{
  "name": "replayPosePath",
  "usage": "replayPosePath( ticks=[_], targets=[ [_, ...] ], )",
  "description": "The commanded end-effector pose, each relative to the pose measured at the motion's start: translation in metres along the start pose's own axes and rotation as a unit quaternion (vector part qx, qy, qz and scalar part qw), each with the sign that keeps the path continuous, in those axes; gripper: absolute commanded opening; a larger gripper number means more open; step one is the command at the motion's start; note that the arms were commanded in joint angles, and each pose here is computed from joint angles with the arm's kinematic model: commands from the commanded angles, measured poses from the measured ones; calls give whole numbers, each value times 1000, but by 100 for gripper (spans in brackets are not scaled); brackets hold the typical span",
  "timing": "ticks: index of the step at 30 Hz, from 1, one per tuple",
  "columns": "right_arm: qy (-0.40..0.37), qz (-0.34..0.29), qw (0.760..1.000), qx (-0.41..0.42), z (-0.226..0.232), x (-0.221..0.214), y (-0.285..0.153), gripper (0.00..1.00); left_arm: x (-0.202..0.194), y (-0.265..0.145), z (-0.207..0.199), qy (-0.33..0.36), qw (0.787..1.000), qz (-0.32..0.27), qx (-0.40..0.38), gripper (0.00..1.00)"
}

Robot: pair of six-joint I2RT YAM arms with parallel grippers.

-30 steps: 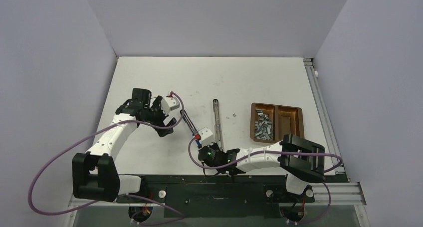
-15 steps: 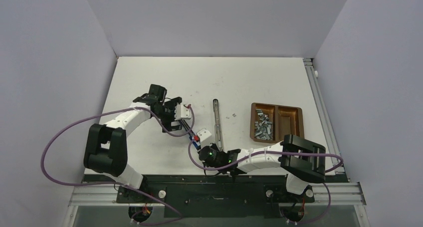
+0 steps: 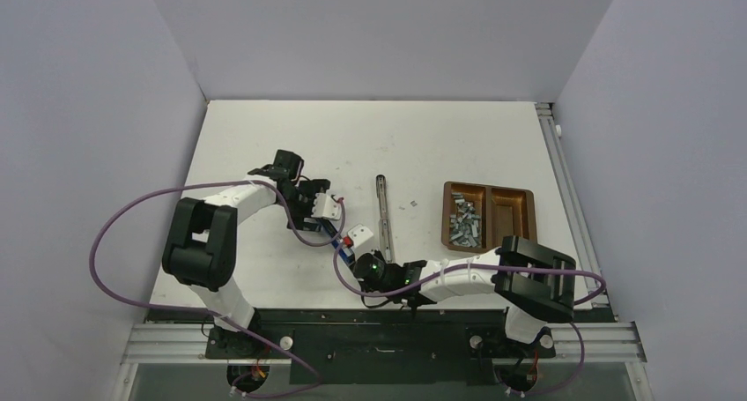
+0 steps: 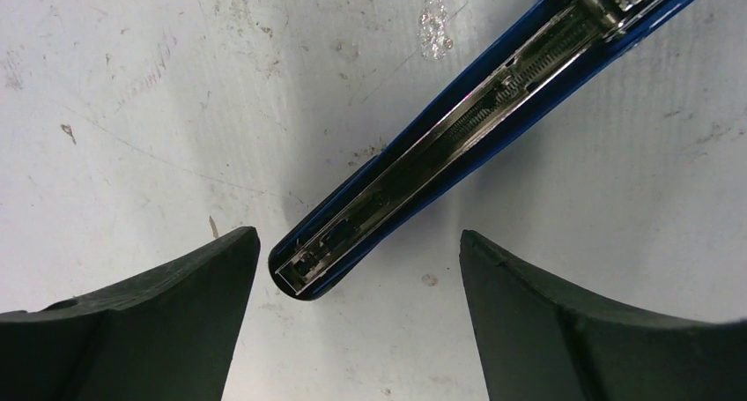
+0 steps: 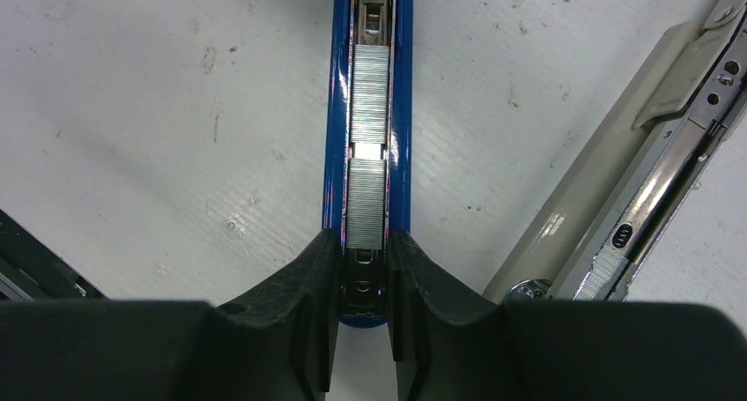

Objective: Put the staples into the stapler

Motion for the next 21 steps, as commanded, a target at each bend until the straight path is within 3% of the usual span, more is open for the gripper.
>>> replayPosePath(
  ticks=[1,10,21],
  targets=[
    [17,-16,1000,18,5,10,-2,9,-2,0,15,36,999,-14,7,79],
    [23,-19,999,15,3,12,-5,9,-6,5,22,70,997,-11,7,64],
    [34,-25,999,13,0,11,-2,9,5,-17,34,100,995,-6,9,24]
  ],
)
Point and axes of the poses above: each gripper's point midway between its finger pads, its own y axis out along the fingers, its own z axis along the line the jaws close on, x = y × z, the point moved 5 cm from there along -y, back along the fingers, and after that the axes turned 14 degrees about y, right-handed, at the moved point
